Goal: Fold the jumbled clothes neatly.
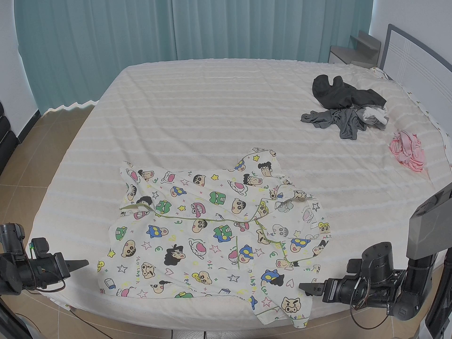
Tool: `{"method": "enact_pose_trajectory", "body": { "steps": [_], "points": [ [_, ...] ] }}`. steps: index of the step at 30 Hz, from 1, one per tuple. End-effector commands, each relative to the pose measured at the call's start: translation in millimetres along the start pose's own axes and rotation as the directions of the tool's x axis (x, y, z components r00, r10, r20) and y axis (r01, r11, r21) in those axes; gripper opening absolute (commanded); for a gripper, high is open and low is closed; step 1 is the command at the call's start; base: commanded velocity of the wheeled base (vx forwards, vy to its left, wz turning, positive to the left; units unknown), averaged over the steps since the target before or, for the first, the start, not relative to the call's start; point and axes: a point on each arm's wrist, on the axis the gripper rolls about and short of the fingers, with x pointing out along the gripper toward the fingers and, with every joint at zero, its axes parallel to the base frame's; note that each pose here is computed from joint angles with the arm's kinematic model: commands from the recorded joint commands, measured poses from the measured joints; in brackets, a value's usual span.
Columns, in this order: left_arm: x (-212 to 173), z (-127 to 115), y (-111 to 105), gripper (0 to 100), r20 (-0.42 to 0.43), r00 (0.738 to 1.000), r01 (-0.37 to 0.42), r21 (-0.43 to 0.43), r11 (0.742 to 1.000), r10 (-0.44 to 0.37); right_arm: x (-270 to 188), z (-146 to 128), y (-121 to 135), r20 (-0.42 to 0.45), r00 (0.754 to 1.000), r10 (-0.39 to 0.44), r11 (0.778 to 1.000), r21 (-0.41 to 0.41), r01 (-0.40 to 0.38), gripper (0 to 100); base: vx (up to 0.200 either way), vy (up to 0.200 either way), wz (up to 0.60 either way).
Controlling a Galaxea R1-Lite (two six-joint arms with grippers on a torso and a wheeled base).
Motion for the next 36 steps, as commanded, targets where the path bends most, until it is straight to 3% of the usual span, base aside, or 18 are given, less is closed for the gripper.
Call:
{"method": "enact_pose_trajectory", "body": {
  "steps": [1, 5, 16, 17, 21, 29, 33, 36],
  "points": [
    [1, -13, 9, 0, -0.047, 0.999, -0.015, -0.028, 1.0, 0.013, 2, -8, -5, -0.057, 0.998, -0.012, 0.999, -0.049, 0.009, 100, 0.0, 0.0, 0.0],
    [6, -14, 14, 0, -0.068, 0.998, -0.018, -0.024, 1.0, 0.016, 2, -8, -5, -0.061, 0.998, -0.007, 0.995, -0.095, 0.002, 100, 0.0, 0.0, 0.0],
    [20, -21, 41, 0, -0.139, 0.984, -0.118, -0.019, 0.993, 0.114, 2, -9, -3, -0.066, 0.998, -0.004, 0.996, -0.091, -0.002, 100, 0.0, 0.0, 0.0],
    [22, -22, 43, 100, -0.146, 0.982, -0.126, -0.017, 0.992, 0.122, 2, -11, -2, -0.07, 0.998, 0.001, 0.995, -0.096, -0.007, 100, 0.0, 0.0, 0.0],
    [28, -25, 44, 100, -0.166, 0.979, -0.12, -0.015, 0.993, 0.116, 2, -12, -1, -0.077, 0.997, 0.002, 0.995, -0.102, -0.009, 100, 0.0, 0.0, 0.0],
    [38, -24, 49, 100, -0.174, 0.968, -0.181, 0.028, 0.983, 0.183, 2, -14, 2, -0.079, 0.997, 0.007, 0.994, -0.112, -0.016, 100, 0.0, 0.0, 0.0],
    [47, -28, 48, 100, -0.197, 0.949, -0.237, 0.067, 0.969, 0.246, 2, -14, 2, -0.078, 0.997, 0.006, 0.994, -0.11, -0.015, 100, 0.0, 0.0, 0.0],
    [54, -35, 43, 100, -0.24, 0.938, -0.243, 0.061, 0.968, 0.25, 2, -13, 2, -0.076, 0.997, 0.006, 0.994, -0.11, -0.014, 100, 0.0, 0.0, 0.0]
  ]
}}
